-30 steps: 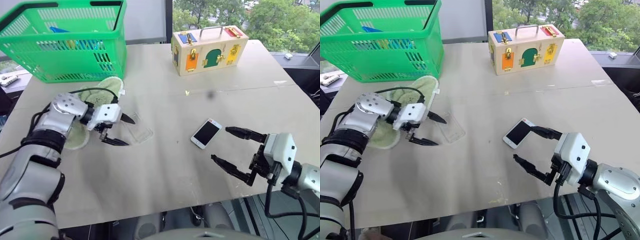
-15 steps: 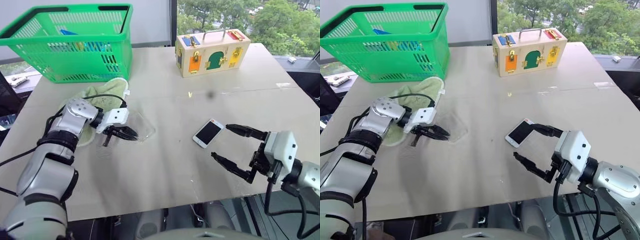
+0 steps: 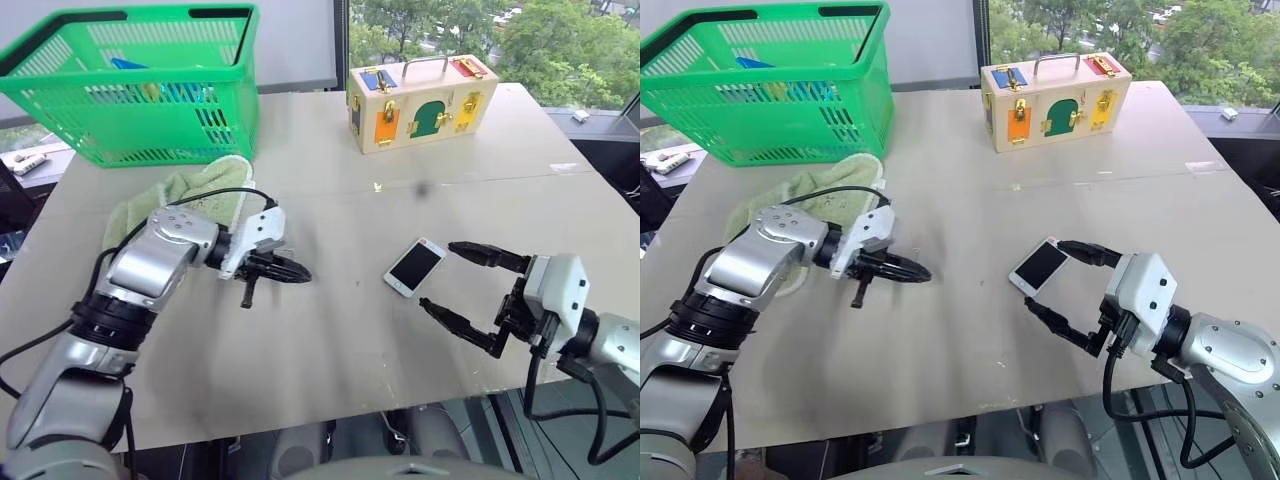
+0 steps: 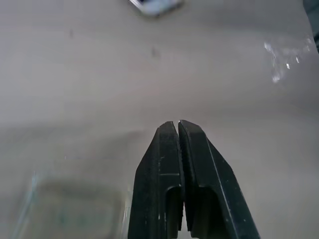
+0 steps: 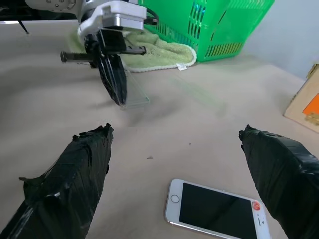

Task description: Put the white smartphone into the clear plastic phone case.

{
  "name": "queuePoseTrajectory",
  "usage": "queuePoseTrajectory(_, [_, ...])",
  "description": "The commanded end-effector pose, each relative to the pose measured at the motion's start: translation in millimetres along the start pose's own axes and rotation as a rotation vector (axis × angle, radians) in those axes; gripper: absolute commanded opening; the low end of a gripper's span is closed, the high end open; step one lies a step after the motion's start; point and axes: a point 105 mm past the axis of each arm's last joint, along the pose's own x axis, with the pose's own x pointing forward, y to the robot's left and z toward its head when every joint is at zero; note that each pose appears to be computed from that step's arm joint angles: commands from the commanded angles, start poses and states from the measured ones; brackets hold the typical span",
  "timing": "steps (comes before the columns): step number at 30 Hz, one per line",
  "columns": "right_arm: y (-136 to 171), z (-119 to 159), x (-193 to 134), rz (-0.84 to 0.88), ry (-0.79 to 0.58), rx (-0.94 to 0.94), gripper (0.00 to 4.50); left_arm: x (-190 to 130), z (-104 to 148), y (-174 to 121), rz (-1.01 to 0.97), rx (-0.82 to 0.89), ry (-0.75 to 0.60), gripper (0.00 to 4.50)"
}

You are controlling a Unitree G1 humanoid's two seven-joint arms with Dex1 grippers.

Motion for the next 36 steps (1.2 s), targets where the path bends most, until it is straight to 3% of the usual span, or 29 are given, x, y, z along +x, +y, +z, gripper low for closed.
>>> queuePoseTrajectory(1, [0.8, 6.8, -1.8, 0.006, -0.013, -0.027, 4.50, -22.4, -2.5, 8.1, 0.048, 0.015, -0.008, 0.31])
queuePoseTrajectory(3, [0.6, 6.3, -2.1, 0.006, -0.011, -0.027, 4.50, -29.9, -13.0, 9.8, 0.052, 0.023, 0.026, 0.81])
queuePoseTrajectory(6, [1.2, 5.5, -1.4, 0.007, -0.011, -0.025, 4.50, -36.7, -32.0, 13.3, 0.071, 0.016, 0.090, 2.12])
queuePoseTrajectory(17, [4.4, -4.8, -10.7, 0.065, 0.051, -0.027, 4.50, -54.9, -80.5, 21.9, 0.110, 0.025, 0.222, 2.12])
queuePoseTrajectory(22, [4.0, -2.5, -11.1, 0.071, 0.044, -0.029, 4.50, -49.8, -85.6, 20.6, 0.094, 0.032, 0.215, 0.04])
queuePoseTrajectory(27, [5.2, -3.2, -11.8, 0.077, 0.048, -0.025, 4.50, -44.1, -70.3, 21.2, 0.083, 0.041, 0.136, 0.04])
queuePoseTrajectory(31, [4.5, -2.7, -11.7, 0.073, 0.046, -0.025, 4.50, -29.9, -30.8, 20.8, 0.060, 0.020, 0.008, 0.04])
queuePoseTrajectory(36, [4.9, -2.7, -13.1, 0.075, 0.052, -0.029, 4.50, -5.0, -1.2, 15.6, 0.026, 0.054, 0.002, 0.04])
